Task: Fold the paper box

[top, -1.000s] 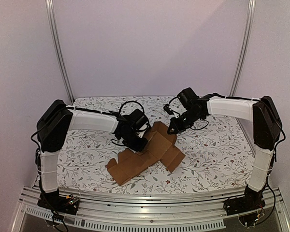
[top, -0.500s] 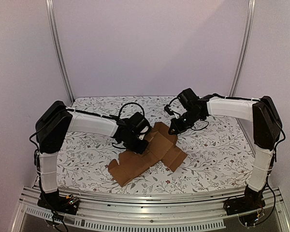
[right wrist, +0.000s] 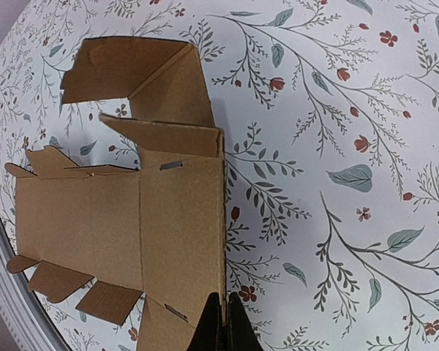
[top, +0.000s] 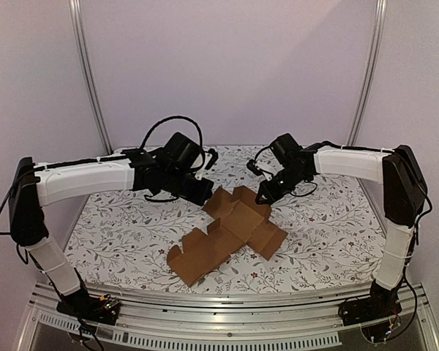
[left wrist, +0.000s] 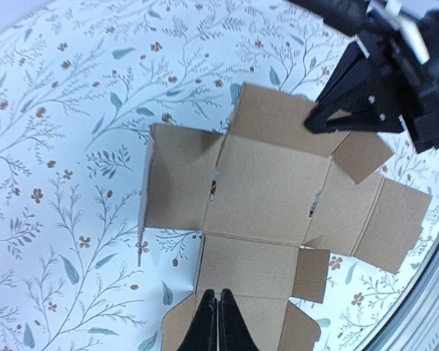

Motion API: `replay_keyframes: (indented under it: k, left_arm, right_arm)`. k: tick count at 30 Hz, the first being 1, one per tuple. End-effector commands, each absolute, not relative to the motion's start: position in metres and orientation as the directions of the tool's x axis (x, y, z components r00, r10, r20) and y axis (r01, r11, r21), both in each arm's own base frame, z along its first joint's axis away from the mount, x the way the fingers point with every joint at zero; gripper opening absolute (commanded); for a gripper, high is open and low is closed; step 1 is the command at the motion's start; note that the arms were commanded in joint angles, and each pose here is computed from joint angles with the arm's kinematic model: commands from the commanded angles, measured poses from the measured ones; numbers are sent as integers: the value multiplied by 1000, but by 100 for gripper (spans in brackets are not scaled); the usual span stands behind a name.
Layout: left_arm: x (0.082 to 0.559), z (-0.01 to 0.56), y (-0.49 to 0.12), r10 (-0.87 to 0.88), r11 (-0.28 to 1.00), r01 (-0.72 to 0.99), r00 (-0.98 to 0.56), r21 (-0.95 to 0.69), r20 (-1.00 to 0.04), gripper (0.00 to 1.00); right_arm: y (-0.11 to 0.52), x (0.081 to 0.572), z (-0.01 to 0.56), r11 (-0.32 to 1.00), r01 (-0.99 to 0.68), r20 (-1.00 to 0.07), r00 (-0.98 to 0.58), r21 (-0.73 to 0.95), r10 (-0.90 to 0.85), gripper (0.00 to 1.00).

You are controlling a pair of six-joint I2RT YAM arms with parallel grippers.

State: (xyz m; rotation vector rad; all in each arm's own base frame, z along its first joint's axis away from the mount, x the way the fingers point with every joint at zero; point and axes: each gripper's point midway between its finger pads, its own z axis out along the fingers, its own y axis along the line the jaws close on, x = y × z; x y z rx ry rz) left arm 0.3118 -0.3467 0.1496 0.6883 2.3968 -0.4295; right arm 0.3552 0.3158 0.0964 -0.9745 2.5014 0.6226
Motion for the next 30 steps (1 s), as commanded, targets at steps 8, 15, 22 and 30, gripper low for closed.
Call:
replay_keyframes:
  k: [8, 15, 22, 30]
  left_arm:
    - [348, 171, -281, 91, 823, 448, -710, -349, -698, 1]
    - [367, 138, -281, -54, 727, 421, -753, -543, -656, 11]
    - [377, 111, -279, -134, 600, 404, -800, -690, -585, 24]
    - [360, 99, -291, -115, 444, 458, -824, -770, -556, 35]
  right_arm:
    - [326, 345, 128, 470, -857, -617, -490, 211, -616, 0]
    - [335, 326, 151, 316, -933, -701, -342, 173, -626, 0]
    - [343, 315, 156, 230, -969, -716, -226, 94, -661, 0]
    - [346, 320, 153, 223, -975, -683, -162, -2, -712, 0]
